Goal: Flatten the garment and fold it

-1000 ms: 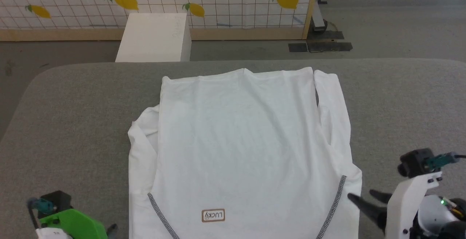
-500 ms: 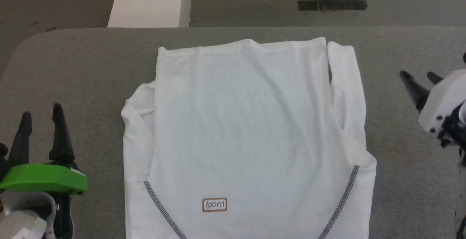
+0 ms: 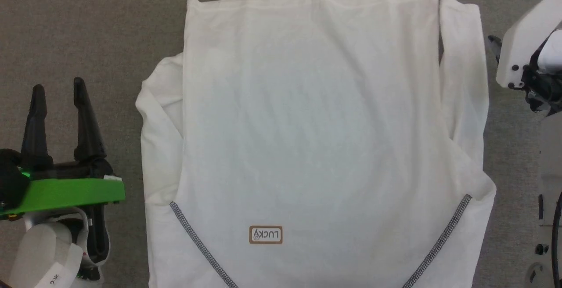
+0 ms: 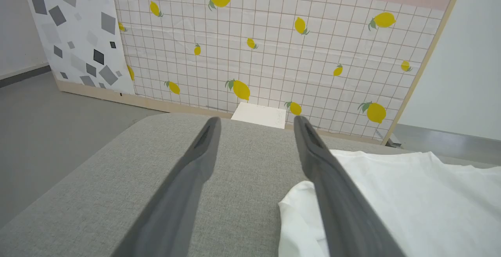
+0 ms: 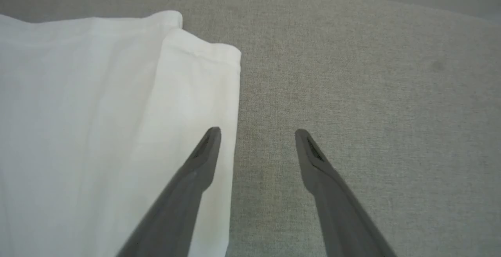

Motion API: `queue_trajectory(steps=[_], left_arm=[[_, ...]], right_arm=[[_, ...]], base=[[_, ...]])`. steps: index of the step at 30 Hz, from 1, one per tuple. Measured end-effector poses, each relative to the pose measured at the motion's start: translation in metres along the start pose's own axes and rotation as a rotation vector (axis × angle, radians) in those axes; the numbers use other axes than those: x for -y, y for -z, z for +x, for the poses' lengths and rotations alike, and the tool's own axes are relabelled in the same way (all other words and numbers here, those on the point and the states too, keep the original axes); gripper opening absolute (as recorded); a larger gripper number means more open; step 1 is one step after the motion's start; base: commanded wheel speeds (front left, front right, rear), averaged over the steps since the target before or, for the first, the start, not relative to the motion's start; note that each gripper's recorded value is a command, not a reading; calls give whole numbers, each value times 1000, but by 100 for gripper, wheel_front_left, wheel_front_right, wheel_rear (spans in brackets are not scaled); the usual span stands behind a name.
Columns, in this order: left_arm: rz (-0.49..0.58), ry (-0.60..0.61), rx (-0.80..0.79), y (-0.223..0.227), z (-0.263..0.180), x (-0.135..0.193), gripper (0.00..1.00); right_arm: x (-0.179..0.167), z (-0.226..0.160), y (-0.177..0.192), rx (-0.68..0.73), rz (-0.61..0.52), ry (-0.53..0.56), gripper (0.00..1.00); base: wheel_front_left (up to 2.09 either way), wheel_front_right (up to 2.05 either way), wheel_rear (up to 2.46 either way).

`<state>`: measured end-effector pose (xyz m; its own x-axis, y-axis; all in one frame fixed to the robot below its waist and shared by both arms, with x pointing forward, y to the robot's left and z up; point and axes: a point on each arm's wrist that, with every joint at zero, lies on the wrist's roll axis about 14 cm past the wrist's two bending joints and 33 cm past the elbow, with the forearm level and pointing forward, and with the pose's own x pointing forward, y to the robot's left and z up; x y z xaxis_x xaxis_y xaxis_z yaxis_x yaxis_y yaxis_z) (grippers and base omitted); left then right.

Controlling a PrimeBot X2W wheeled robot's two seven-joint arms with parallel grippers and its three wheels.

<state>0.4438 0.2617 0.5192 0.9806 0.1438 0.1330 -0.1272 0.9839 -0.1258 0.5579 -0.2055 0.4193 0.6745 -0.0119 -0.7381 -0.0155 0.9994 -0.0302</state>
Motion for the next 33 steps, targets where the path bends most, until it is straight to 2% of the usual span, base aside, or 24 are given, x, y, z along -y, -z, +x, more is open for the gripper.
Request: queue_trajectory(steps=[6, 11, 12, 13, 18, 24, 29, 33], left_arm=[[11, -7, -40, 21, -2, -4, 100], [13, -16, -67, 33, -5, -9, 100], [12, -18, -70, 35, -6, -10, 100], [12, -20, -73, 36, -6, -10, 100], [3, -8, -50, 28, -9, -5, 100], [-18, -23, 16, 4, -14, -6, 100], [-27, -25, 42, -9, -26, -4, 100], [-29, -28, 61, -19, -34, -4, 100]], right_arm=[[-17, 35, 28, -100, -39, -19, 100], [-29, 48, 27, -102, -51, -49, 100], [-29, 48, 27, -105, -46, -52, 29], [-29, 48, 27, -106, -38, -58, 0], [-12, 32, 17, -37, 35, -56, 0], [54, -9, 5, 103, 174, 36, 0], [123, -54, 34, 128, 273, 171, 0], [157, -88, 68, 117, 333, 255, 0]], base=[[0, 0, 0], [0, 0, 0], [0, 0, 0], [0, 0, 0], [0, 0, 0], [0, 0, 0], [0, 0, 0], [0, 0, 0]])
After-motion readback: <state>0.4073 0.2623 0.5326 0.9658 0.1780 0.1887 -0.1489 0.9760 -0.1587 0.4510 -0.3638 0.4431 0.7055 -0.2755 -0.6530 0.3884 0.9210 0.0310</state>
